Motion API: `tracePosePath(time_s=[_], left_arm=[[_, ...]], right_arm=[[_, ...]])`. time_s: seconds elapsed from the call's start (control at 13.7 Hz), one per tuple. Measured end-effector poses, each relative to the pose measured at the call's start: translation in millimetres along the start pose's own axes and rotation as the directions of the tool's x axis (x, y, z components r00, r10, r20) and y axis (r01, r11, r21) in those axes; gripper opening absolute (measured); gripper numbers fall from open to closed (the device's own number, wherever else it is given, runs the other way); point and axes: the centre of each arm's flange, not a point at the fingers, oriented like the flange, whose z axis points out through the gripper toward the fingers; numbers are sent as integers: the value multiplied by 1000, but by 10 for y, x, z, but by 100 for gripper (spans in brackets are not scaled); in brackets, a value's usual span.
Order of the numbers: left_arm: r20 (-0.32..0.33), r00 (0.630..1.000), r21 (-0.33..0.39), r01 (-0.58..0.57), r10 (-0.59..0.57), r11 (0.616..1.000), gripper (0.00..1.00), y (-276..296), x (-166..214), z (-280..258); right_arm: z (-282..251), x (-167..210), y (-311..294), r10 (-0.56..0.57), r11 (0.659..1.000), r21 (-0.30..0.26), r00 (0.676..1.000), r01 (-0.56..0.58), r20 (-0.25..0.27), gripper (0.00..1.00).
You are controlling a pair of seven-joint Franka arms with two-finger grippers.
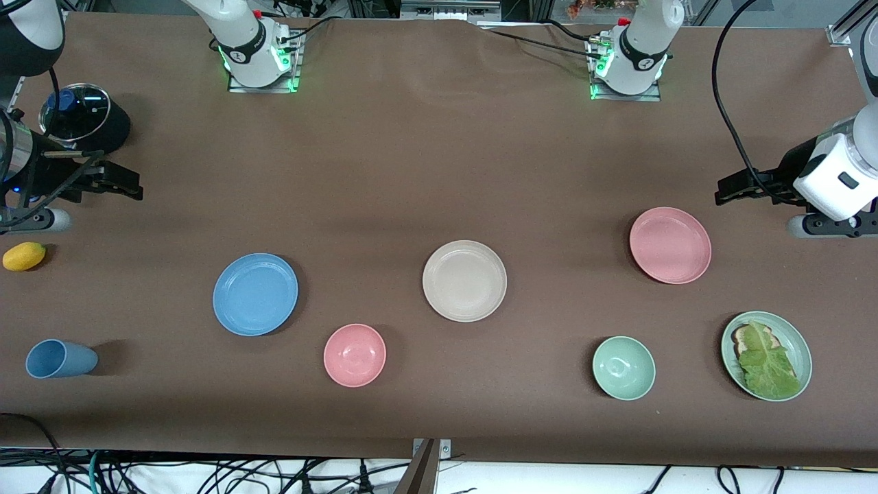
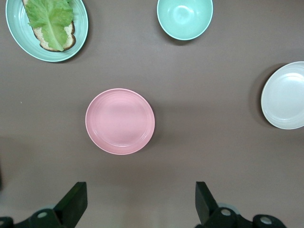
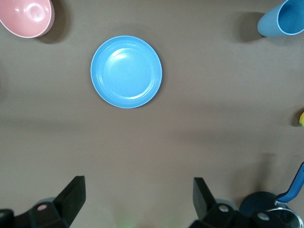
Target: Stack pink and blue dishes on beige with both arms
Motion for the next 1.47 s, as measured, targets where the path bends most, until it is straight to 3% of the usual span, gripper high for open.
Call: tracePosePath(time_s=[1.47], left_arm=[[0,1000,0,0,0,1000,100,0,0,0]], right_arm=[[-101,-51,-25,-5,1000,18,1000,5,-16,100]])
